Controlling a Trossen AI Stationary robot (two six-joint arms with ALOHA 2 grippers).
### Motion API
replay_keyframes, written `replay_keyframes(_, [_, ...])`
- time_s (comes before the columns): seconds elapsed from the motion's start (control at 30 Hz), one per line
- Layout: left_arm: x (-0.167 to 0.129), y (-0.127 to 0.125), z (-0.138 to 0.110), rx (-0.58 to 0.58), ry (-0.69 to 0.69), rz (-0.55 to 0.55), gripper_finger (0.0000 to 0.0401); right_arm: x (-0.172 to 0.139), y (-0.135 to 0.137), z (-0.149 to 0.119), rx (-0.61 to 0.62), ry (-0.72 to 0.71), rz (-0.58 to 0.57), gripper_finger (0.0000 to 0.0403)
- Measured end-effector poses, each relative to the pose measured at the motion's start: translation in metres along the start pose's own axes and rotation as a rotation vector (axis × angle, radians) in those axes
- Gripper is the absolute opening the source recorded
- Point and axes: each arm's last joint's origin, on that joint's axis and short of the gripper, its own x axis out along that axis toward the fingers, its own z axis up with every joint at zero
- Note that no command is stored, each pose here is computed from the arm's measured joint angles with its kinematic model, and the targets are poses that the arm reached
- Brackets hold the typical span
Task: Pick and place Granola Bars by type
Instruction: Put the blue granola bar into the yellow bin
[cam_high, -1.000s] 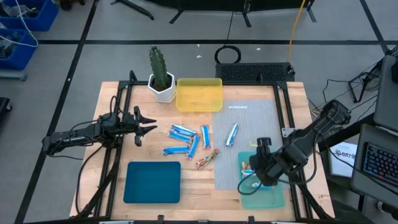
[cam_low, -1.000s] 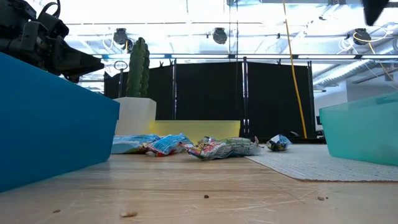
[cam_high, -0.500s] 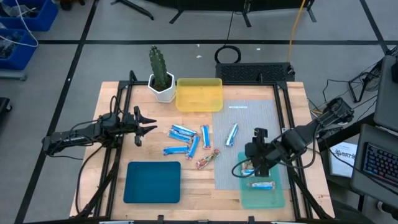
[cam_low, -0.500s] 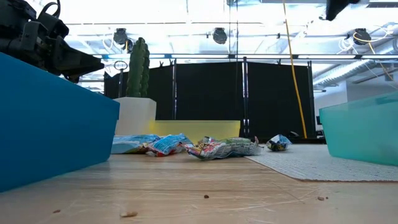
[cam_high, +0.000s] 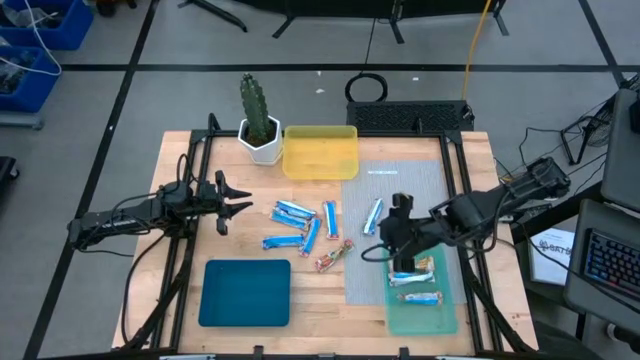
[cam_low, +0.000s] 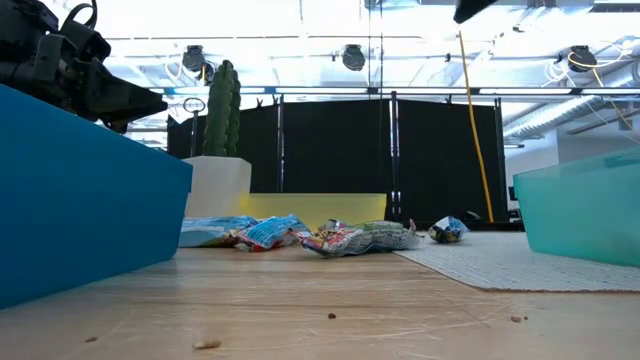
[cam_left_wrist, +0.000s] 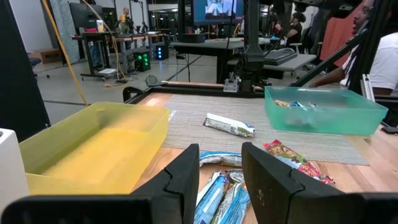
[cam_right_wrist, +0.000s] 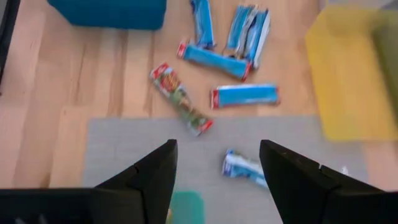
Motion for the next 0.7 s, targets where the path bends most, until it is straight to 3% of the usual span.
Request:
replay_keyframes(0.37, [0.000,0.000,0.000,0.000,0.000,0.000,0.0124,0.012,-0.036,0.019,-0.235,-0.074,-0.081,0.0220])
replay_keyframes(0.6, [0.000,0.000,0.000,0.000,0.000,0.000,0.0124,0.021,-0.072,0.029,-0.464,-0.076,-0.184,0.0221])
replay_keyframes(0.7, [0.000,0.000,0.000,0.000,0.000,0.000,0.0124,0.028,-0.085,0.029,-0.587,-0.041,-0.176,0.0221])
